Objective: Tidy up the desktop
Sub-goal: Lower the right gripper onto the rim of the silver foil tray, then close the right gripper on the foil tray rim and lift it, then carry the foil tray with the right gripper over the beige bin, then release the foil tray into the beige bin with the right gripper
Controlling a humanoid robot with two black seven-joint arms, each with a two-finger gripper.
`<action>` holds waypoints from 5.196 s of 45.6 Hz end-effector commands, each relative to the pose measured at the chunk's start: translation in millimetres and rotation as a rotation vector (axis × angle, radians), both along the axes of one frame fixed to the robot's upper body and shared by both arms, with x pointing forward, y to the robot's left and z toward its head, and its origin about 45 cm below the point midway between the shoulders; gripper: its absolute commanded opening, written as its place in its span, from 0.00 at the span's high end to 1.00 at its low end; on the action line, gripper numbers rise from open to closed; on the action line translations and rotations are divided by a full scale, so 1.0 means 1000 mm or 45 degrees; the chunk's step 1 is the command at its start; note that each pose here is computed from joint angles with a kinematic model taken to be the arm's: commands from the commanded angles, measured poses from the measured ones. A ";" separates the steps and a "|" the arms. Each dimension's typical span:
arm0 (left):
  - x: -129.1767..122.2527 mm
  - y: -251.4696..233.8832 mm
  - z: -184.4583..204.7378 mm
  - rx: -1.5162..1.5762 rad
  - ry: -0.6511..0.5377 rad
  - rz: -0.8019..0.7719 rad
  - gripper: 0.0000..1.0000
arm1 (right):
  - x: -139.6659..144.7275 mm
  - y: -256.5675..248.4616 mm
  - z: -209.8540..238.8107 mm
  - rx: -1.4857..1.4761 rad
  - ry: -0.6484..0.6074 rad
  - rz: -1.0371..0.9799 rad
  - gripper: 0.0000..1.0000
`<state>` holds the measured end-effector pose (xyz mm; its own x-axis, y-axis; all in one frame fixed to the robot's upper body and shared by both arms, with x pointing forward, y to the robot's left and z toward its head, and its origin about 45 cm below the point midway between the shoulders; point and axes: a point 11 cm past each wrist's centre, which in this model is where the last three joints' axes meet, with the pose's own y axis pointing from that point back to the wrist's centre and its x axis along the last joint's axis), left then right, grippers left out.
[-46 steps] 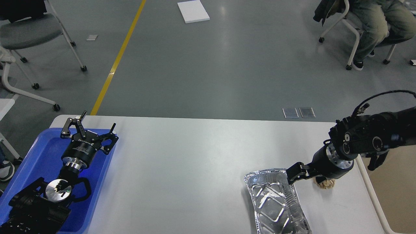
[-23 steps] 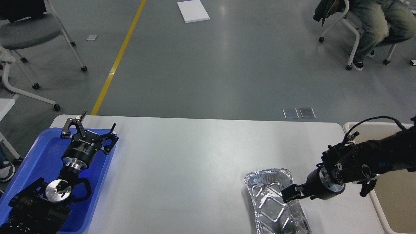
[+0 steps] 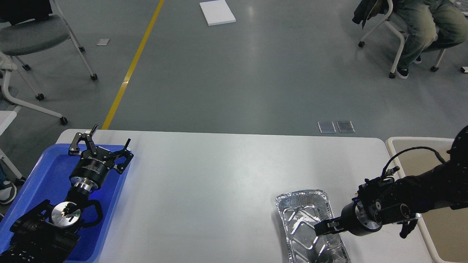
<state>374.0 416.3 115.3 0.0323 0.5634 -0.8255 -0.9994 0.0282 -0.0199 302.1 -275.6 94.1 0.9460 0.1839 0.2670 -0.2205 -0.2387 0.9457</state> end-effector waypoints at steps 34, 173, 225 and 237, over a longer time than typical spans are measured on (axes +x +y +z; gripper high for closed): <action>0.000 0.000 0.000 0.001 0.001 -0.002 0.00 | -0.004 -0.001 -0.009 -0.044 -0.033 0.091 1.00; 0.000 0.000 0.000 0.001 0.001 -0.002 0.00 | 0.054 -0.285 0.250 0.005 -0.264 -0.993 1.00; 0.000 0.000 0.000 -0.001 -0.001 0.002 0.00 | -0.005 -0.366 0.088 -0.217 -0.580 -1.370 1.00; 0.000 0.000 0.000 0.000 -0.001 0.001 0.00 | -0.007 -0.367 0.086 -0.227 -0.582 -1.379 1.00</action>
